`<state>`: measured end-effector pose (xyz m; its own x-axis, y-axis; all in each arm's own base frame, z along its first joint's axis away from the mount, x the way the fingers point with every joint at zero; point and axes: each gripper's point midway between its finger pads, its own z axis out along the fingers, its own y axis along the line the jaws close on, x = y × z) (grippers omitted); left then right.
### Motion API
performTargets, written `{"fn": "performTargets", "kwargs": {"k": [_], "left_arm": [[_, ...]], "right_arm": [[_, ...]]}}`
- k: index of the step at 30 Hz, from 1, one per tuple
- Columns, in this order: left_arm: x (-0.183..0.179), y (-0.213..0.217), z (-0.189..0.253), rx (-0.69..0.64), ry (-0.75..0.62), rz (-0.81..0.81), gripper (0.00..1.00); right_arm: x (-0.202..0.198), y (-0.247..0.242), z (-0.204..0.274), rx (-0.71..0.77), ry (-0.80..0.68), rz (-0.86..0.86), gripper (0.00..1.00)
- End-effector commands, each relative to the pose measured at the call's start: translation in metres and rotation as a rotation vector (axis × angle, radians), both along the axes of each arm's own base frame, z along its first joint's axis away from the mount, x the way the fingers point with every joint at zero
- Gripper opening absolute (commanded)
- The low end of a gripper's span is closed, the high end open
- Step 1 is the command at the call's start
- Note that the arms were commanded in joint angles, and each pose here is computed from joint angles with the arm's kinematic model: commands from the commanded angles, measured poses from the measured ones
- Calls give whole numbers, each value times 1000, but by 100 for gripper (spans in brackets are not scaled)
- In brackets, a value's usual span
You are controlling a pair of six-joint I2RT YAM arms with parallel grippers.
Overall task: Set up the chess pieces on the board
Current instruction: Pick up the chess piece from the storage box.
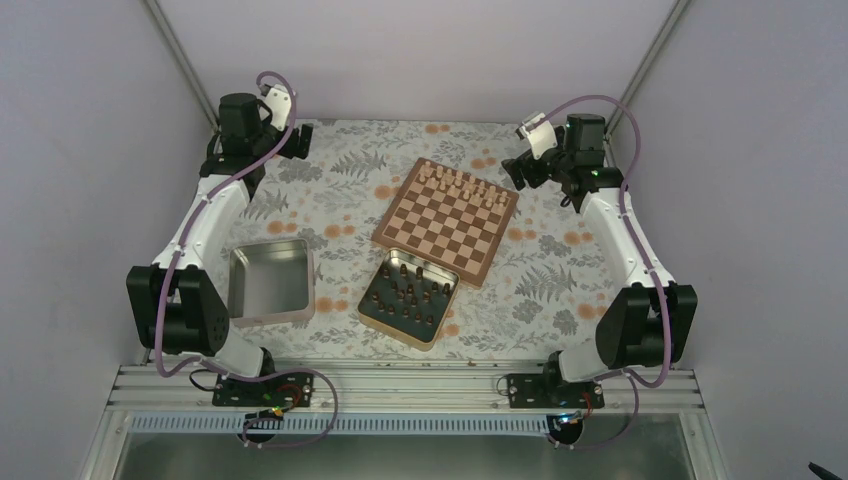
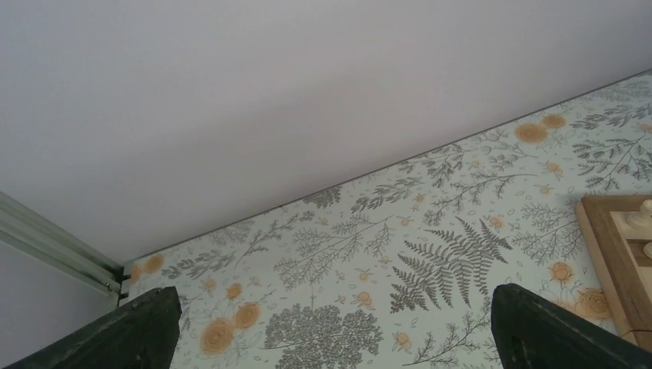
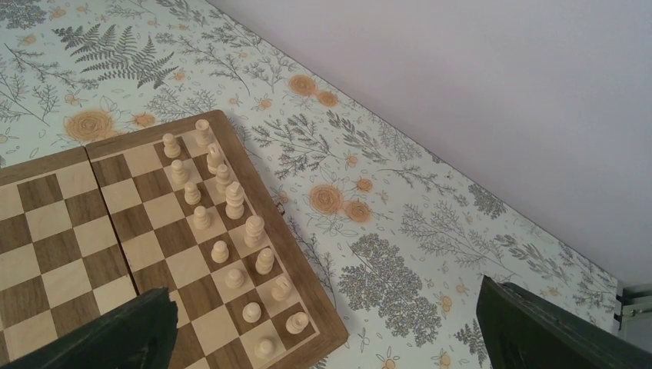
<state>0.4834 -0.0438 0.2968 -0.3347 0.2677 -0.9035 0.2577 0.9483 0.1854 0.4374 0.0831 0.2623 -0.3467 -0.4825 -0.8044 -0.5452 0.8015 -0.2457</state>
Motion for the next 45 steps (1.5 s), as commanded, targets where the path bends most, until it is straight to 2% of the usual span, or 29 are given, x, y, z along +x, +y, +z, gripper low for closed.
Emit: {"fn": "performTargets", "kwargs": {"k": [1, 15, 17, 23, 25, 30, 36, 45], "left_arm": [[-1, 1, 2, 24, -14, 6, 100], [0, 0, 3, 30, -18, -5, 100], [3, 0, 6, 33, -19, -9, 100], [7, -1, -6, 65, 12, -21, 100], [9, 1, -12, 78, 20, -14, 100], [16, 5, -21, 93, 48, 2, 100], [19, 6, -28, 108, 59, 12, 100], [20, 5, -34, 118, 68, 12, 100]], "right_arm": [[6, 4, 8, -7, -32, 3, 100], [3, 7, 3, -68, -15, 41, 100], [0, 22, 7, -82, -6, 100, 100], [-37, 126, 0, -122, 85, 405, 99], [-52, 158, -3, -136, 123, 497, 95], [-91, 214, -62, -285, 274, 659, 80], [-123, 208, -125, -465, 412, 696, 55], [-149, 196, -140, -483, 470, 725, 56]]}}
